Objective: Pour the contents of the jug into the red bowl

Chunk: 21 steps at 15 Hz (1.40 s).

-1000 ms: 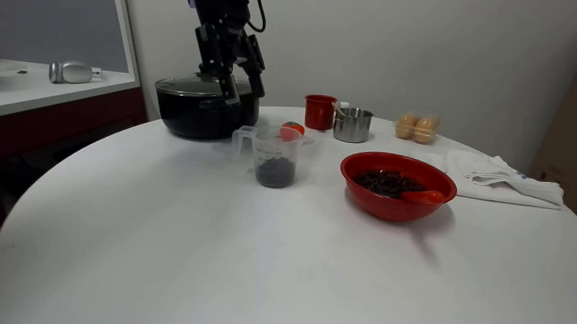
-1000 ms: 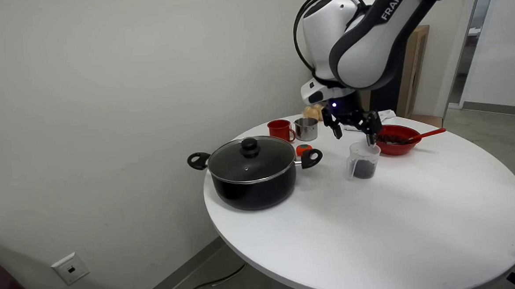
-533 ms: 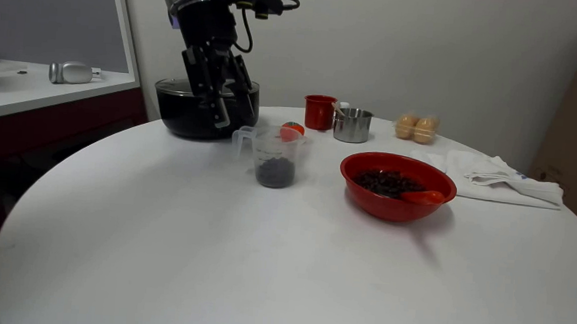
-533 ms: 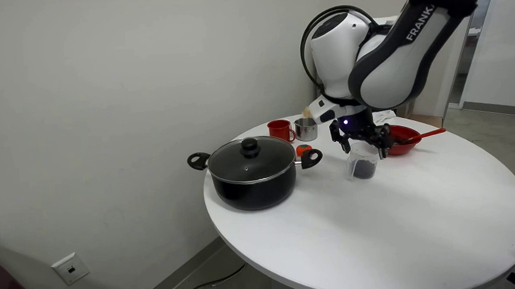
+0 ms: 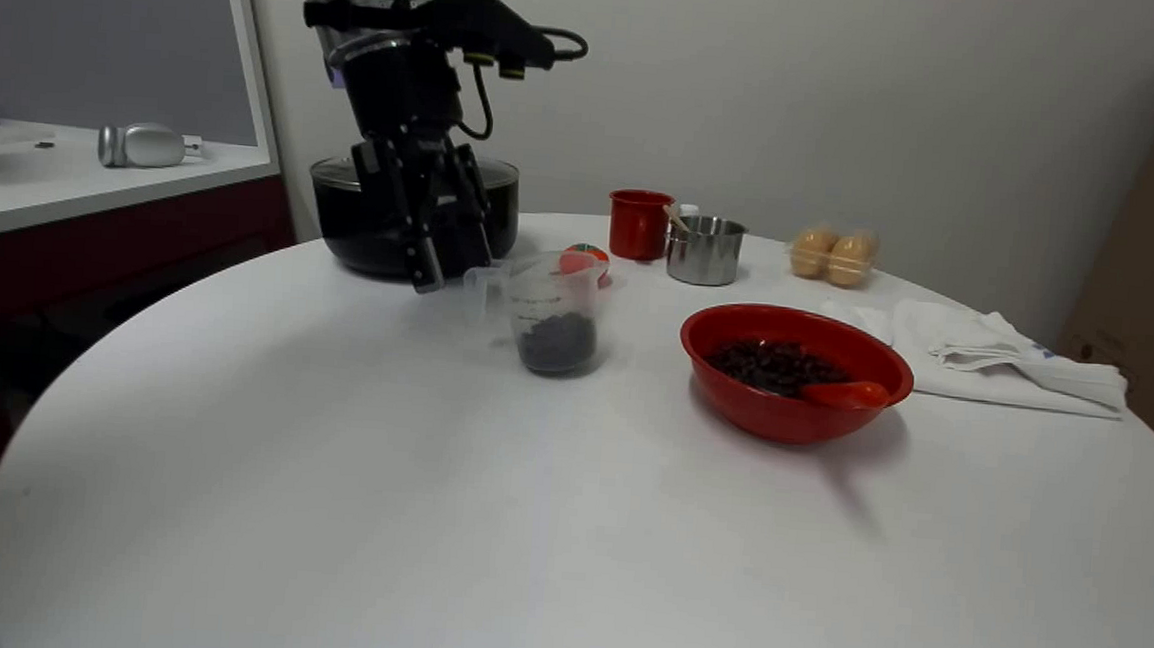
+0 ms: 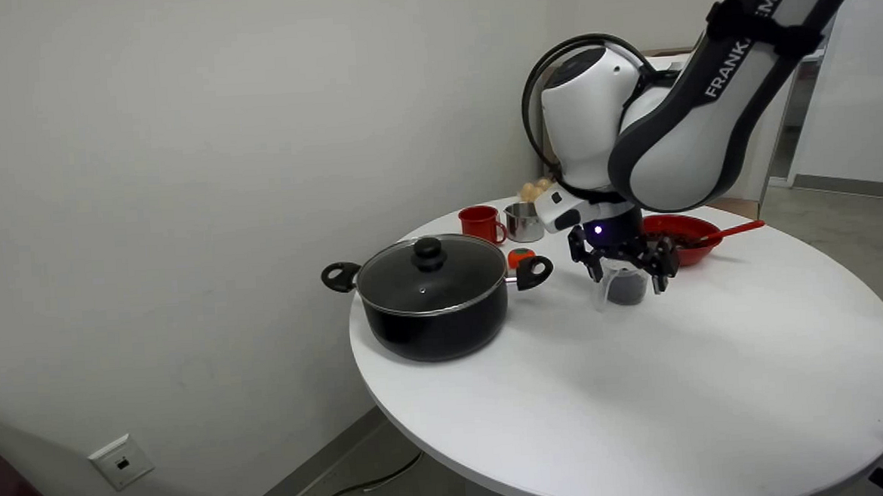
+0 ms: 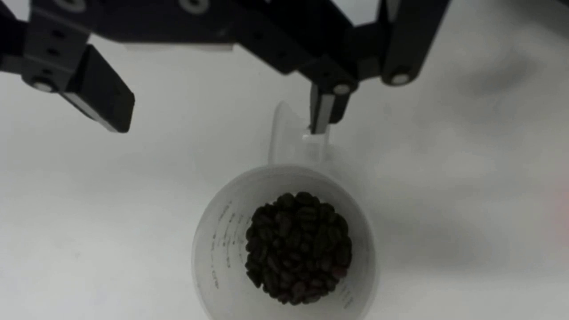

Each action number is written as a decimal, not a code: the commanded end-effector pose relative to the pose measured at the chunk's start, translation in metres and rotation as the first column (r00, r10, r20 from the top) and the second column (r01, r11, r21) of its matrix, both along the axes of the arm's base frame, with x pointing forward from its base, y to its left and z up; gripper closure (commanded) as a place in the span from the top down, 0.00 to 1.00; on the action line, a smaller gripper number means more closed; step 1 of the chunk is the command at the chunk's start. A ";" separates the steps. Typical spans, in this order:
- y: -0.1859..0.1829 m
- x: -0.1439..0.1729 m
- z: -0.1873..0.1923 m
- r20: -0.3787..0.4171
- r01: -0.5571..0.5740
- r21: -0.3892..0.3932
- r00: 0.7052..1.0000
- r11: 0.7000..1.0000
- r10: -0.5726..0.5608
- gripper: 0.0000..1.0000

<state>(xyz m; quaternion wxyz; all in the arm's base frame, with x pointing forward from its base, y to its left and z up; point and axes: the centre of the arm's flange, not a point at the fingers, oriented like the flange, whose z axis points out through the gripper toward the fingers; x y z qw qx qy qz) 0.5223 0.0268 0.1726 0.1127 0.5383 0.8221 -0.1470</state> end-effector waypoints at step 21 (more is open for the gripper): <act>-0.008 0.062 0.000 0.113 0.111 0.059 0.987 0.992 -0.117 1.00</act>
